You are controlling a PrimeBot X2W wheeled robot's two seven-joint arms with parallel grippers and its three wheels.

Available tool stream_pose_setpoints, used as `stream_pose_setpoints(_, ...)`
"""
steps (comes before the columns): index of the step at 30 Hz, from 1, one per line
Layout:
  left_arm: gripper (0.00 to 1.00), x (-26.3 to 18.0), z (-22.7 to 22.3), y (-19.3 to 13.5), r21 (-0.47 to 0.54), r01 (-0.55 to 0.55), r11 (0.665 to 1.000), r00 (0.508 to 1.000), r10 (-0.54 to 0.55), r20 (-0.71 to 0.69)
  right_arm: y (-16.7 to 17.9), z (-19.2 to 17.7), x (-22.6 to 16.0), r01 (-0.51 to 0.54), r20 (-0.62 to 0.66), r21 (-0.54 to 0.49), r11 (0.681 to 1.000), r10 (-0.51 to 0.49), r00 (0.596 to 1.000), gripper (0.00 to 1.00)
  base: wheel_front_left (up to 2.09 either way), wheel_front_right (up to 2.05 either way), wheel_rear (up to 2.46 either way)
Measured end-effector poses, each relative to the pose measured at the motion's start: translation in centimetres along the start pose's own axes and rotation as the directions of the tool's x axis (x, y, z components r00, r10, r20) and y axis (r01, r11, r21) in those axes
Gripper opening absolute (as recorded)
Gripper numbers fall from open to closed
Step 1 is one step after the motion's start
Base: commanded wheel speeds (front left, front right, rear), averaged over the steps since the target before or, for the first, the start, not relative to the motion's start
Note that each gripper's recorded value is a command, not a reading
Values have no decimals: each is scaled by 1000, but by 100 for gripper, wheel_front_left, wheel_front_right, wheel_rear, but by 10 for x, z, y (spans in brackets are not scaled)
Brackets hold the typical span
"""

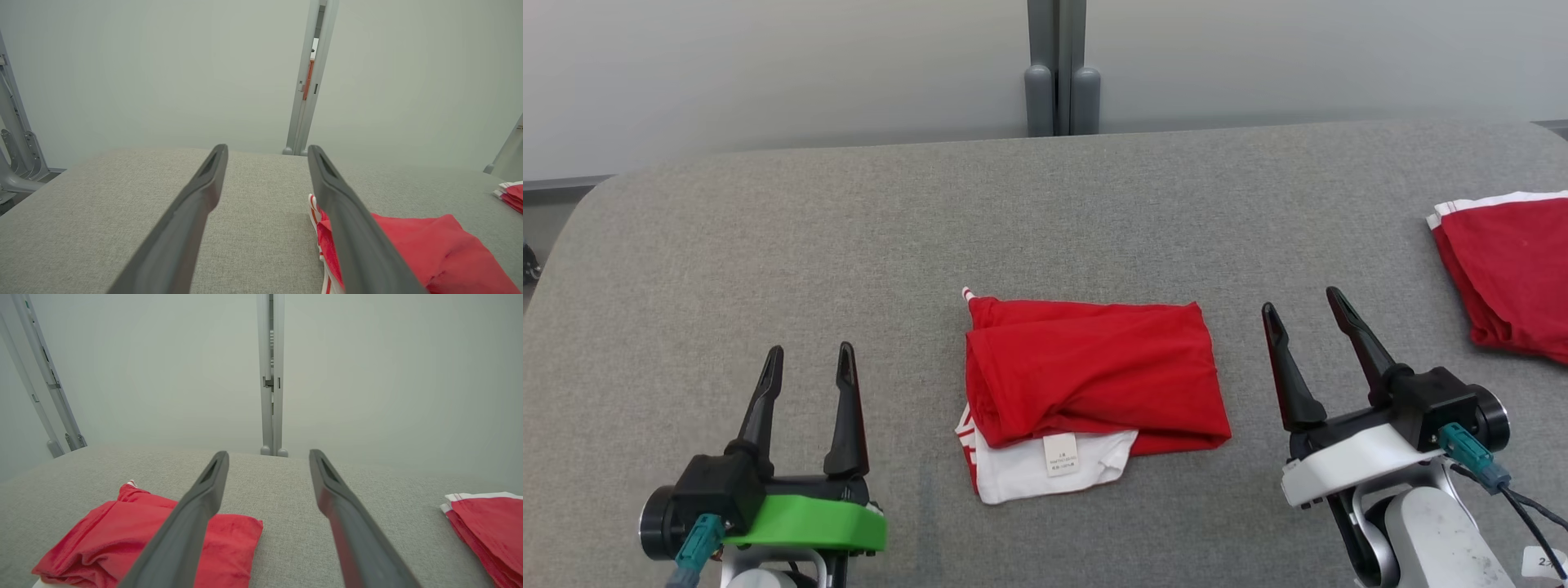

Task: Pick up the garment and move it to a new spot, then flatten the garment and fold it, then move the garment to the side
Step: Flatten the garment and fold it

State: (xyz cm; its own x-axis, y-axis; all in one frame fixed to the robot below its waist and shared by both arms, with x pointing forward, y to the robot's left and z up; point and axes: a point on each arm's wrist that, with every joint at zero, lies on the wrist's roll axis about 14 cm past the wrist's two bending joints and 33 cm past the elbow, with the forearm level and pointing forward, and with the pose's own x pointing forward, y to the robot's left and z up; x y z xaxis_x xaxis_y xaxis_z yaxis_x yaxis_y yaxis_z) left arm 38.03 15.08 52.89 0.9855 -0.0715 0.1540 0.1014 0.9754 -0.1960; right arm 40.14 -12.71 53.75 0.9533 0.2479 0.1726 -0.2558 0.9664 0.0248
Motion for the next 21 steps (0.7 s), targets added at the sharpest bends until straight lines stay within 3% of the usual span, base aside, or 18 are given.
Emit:
stream_pose_setpoints(7, 100, -4, -6, 1, 1, -3, 1000, 1000, 3, -19, 3, -4, 1, -2, -8, 9, 1000, 2, 1000, 100, 0, 0, 0)
stream_pose_setpoints(8, 100, -4, -6, 2, 1, -4, 1000, 1000, 4, -21, 6, -5, 2, -12, -11, 11, 1000, 12, 1000, 85, 0, 0, 0)
stream_pose_setpoints(9, 100, -4, -7, 2, 1, -5, 1000, 1000, 5, -23, 10, -8, 4, -26, -17, 14, 1000, 26, 1000, 38, 0, 0, 0)
stream_pose_setpoints(10, 100, -5, -7, 3, 1, -7, 1000, 1000, 7, -24, 16, -10, 5, -43, -22, 17, 999, 43, 999, 0, 0, 0, 0)
stream_pose_setpoints(21, 100, -8, -8, 13, -1, -35, 999, 999, 35, -32, 89, -54, 31, -287, -138, 56, 956, 293, 946, 0, 0, 0, 0)
